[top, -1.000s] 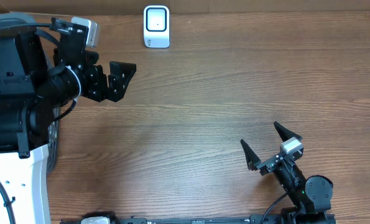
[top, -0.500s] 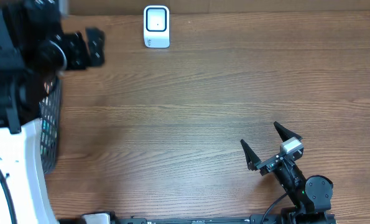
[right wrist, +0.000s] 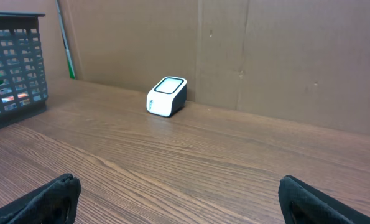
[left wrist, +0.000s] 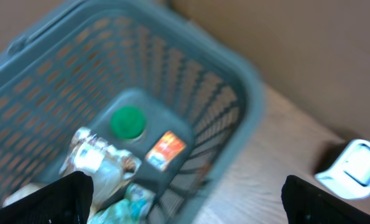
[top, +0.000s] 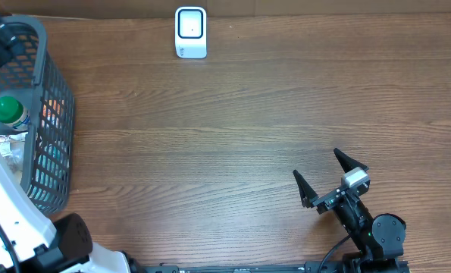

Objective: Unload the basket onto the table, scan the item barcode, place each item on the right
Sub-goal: 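Move the left gripper into the basket and grasp the green-lidded jar, then lift the jar out and carry it toward the white scanner, then set the jar down near the scanner and release it, then reach the left gripper into the basket and grasp the Kleenex pack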

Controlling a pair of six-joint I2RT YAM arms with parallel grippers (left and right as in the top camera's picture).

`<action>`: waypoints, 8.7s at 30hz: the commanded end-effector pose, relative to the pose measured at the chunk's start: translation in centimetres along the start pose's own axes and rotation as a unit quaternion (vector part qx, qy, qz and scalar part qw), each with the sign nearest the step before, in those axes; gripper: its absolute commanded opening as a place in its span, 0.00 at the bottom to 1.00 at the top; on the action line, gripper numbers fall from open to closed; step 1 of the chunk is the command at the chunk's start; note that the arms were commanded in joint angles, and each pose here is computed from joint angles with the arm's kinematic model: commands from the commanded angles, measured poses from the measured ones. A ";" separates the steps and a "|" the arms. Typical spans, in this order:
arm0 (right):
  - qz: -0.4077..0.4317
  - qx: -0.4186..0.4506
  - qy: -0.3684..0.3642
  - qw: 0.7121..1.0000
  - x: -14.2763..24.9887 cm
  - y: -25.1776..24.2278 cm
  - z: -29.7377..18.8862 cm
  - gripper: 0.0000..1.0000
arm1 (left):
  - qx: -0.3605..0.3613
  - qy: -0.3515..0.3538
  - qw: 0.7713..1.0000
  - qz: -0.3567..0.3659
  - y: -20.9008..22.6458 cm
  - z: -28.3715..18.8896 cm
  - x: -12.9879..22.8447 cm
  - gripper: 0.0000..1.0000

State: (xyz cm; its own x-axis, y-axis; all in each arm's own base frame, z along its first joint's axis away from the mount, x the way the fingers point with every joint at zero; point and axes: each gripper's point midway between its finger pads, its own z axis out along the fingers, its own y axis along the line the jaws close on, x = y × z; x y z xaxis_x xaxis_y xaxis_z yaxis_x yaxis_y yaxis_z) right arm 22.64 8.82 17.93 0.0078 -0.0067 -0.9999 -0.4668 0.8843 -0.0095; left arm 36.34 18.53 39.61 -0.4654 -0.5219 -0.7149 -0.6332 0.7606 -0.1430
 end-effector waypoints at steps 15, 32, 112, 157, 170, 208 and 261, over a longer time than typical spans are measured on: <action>0.001 -0.003 -0.001 1.000 0.2 0.2 0.0 1.00 | -0.123 0.100 0.986 -0.055 4.7 10.6 5.1 0.97; 0.001 -0.003 -0.001 1.000 0.2 0.2 0.0 1.00 | -0.145 0.058 0.987 -0.041 5.6 14.1 4.4 0.99; 0.001 -0.003 -0.001 1.000 0.2 0.2 0.0 1.00 | -0.039 0.005 0.998 -0.056 8.1 15.3 0.2 0.60; 0.001 -0.003 -0.001 1.000 0.2 0.2 0.0 1.00 | 0.171 0.358 0.812 0.427 -28.9 9.9 43.0 0.64; 0.001 -0.003 -0.001 1.000 0.2 0.2 0.0 1.00 | 0.154 0.339 0.812 0.449 -29.0 10.6 44.1 0.70; 0.001 -0.003 -0.001 1.000 0.2 0.2 0.0 1.00 | 0.112 0.004 0.987 0.112 -12.7 -4.9 7.5 1.00; 0.001 -0.003 -0.001 1.000 0.2 0.2 0.0 1.00 | -0.073 0.358 0.930 -0.031 11.8 22.4 26.1 0.53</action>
State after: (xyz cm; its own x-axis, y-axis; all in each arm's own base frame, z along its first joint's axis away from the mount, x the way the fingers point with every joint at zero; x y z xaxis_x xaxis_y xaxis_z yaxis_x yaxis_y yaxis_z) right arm 22.64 8.82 17.92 0.0076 -0.0070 -0.9999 -0.4668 0.8843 -0.0098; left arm 31.06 23.37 5.22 -0.6982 -0.7061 -0.1178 -0.7083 0.7053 -0.0290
